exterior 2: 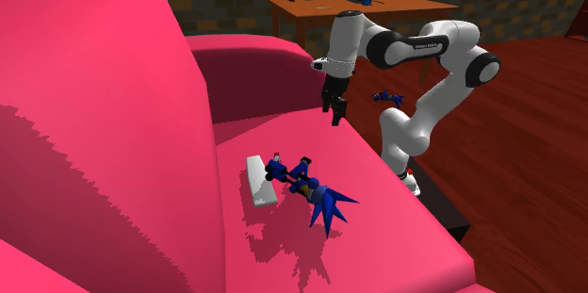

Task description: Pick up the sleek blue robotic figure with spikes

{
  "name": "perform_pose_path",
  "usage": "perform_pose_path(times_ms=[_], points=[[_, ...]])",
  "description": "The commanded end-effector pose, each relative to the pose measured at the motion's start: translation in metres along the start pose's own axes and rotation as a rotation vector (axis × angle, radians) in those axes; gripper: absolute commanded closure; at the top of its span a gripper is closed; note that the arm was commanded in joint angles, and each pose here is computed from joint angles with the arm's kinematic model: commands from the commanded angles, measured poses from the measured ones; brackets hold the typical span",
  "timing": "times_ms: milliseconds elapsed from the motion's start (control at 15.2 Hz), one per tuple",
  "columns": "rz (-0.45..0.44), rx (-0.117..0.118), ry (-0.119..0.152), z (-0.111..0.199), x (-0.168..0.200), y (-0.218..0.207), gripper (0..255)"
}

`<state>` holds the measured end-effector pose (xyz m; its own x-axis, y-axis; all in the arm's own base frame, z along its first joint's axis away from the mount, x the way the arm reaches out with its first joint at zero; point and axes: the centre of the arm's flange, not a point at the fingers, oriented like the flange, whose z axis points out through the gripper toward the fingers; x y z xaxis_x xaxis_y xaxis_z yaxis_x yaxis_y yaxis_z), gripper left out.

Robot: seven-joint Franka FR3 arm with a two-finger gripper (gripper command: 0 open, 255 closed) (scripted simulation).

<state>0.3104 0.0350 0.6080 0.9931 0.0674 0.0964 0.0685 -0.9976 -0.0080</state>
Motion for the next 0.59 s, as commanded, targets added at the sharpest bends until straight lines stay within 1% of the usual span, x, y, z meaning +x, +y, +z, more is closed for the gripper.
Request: perform_pose_path(times_ms=[0,528], points=[[0.0,0.0,0.0,0.0,0.0,0.0,0],[0.047,-0.018,-0.08,-0.001,0.081,-0.083,0]])
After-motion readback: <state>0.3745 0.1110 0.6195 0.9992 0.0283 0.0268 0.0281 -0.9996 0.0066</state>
